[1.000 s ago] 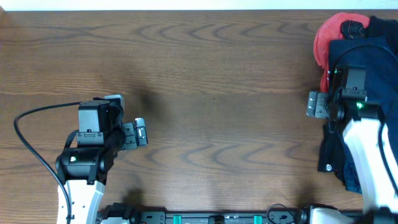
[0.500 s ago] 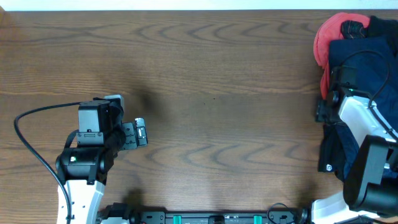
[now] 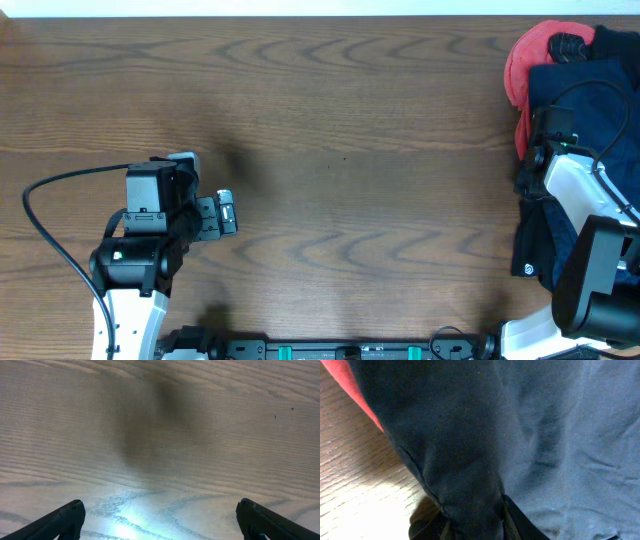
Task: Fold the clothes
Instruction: 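Reach the right gripper into the navy pile and grasp the navy shorts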
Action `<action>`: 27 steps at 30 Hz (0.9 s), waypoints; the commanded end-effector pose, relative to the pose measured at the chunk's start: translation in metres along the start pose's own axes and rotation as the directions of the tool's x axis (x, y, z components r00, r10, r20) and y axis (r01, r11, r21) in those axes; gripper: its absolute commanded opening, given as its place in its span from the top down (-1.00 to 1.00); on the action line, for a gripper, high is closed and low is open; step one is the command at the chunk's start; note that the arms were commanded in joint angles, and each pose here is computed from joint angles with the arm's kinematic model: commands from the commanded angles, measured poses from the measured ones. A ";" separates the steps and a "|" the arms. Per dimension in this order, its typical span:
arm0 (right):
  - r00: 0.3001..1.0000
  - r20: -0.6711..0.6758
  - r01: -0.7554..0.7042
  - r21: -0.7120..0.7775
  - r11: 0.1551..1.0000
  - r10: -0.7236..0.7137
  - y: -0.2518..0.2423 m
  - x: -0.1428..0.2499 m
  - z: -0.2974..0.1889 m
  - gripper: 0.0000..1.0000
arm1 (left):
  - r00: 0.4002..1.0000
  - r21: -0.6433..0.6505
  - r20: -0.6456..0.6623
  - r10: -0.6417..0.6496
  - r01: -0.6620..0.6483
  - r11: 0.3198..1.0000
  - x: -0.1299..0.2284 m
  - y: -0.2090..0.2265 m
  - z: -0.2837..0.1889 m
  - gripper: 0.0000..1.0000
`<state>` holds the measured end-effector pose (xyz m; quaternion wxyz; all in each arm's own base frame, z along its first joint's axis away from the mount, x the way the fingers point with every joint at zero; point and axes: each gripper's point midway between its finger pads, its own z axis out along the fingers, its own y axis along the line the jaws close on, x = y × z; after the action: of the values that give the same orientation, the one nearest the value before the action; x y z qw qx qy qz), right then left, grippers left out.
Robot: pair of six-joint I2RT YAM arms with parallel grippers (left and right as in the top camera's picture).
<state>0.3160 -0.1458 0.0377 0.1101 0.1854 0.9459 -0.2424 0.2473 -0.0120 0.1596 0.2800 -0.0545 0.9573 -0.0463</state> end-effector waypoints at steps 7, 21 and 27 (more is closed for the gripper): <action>0.987 0.126 -0.097 0.002 0.995 0.096 -0.023 -0.030 -0.033 0.50 | 1.000 0.012 0.015 -0.007 0.007 1.000 -0.007 -0.002 -0.004 -0.96; 0.971 0.238 0.154 -0.597 0.788 -0.010 0.090 -0.039 -0.098 0.85 | 1.000 0.012 0.015 -0.007 0.007 1.000 -0.007 -0.002 -0.004 -0.96; 0.921 0.368 0.371 -0.735 0.567 -0.126 0.184 -0.014 -0.170 0.84 | 1.000 0.012 0.015 -0.007 0.007 1.000 -0.007 -0.002 -0.004 -0.96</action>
<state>0.3843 -0.0038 0.0905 0.2658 0.0382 0.9626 0.0365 0.2474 -0.0120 0.1597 0.2804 -0.0545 0.9572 -0.0463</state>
